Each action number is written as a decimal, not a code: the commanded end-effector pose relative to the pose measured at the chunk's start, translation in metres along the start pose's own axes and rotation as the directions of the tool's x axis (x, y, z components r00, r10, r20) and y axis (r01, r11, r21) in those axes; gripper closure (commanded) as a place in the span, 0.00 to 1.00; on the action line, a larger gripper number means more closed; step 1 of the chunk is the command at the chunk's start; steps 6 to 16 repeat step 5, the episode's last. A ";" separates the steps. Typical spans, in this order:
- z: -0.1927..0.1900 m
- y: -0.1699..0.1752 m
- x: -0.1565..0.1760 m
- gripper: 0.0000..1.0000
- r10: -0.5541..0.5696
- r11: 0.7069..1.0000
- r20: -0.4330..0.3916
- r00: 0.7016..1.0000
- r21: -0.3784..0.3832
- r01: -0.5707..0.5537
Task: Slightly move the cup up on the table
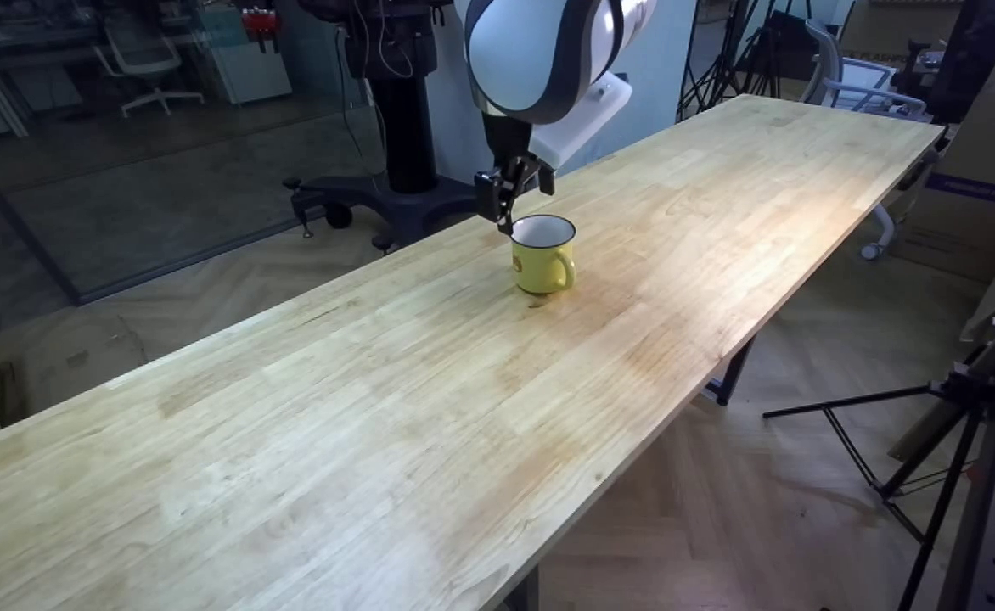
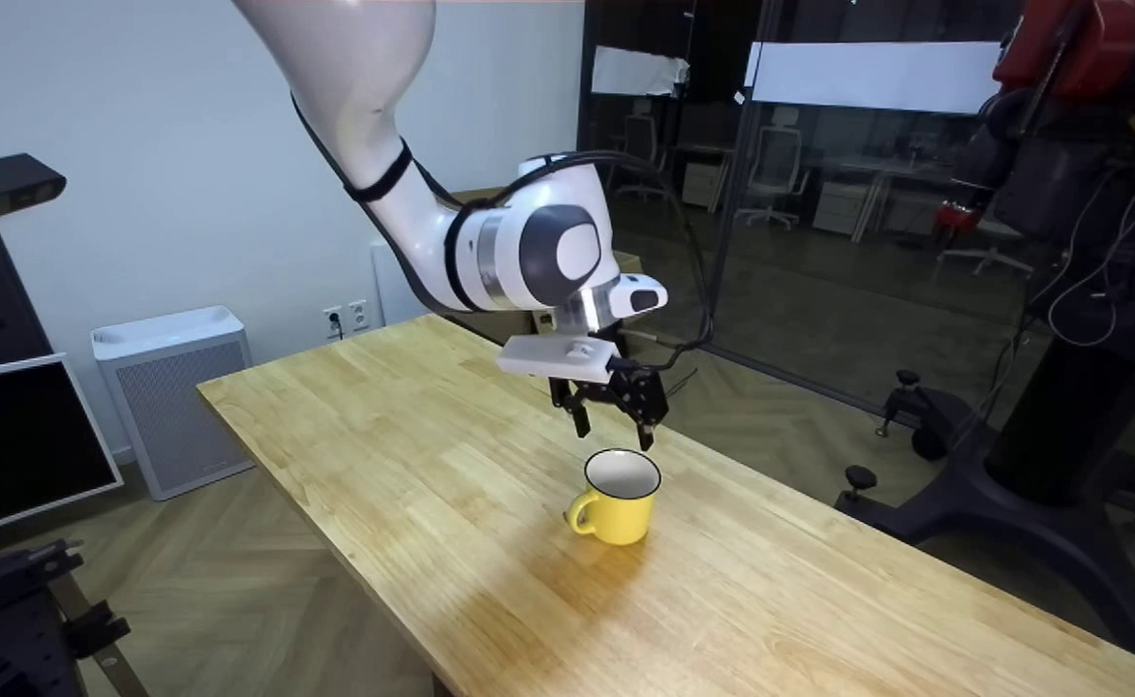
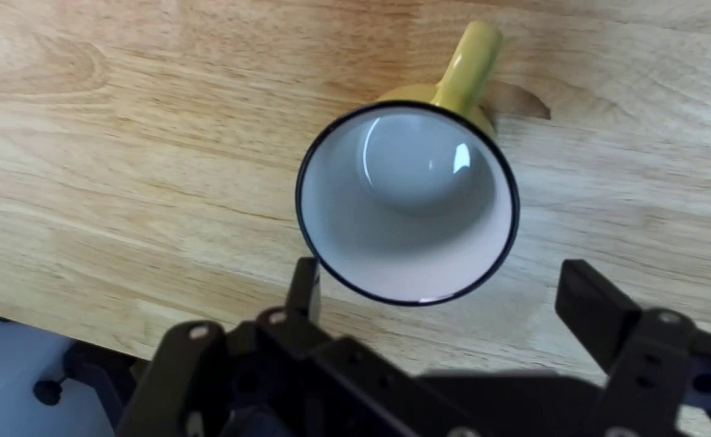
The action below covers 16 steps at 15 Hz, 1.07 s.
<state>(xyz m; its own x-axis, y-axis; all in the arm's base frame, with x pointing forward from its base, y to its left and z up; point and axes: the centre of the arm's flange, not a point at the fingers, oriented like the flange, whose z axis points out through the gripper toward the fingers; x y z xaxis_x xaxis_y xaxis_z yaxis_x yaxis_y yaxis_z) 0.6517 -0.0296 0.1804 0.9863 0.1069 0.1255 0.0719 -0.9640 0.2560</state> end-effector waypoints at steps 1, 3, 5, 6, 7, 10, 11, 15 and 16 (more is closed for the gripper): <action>-0.022 0.000 -0.006 0.00 0.106 0.994 0.046 0.993 -0.037 -0.104; -0.025 0.001 -0.006 0.00 0.138 0.990 0.079 0.987 -0.033 -0.136; -0.029 0.001 -0.007 0.00 0.159 0.987 0.120 0.980 -0.027 -0.157; -0.029 0.001 -0.007 0.00 0.159 0.987 0.120 0.980 -0.027 -0.157; -0.029 0.001 -0.007 0.00 0.159 0.987 0.120 0.980 -0.027 -0.157; -0.029 0.001 -0.007 0.00 0.159 0.987 0.120 0.980 -0.027 -0.157; -0.029 0.001 -0.007 0.00 0.159 0.987 0.120 0.980 -0.027 -0.157; -0.029 0.001 -0.007 0.00 0.159 0.987 0.120 0.980 -0.027 -0.157; -0.029 0.001 -0.007 0.00 0.159 0.987 0.120 0.980 -0.027 -0.157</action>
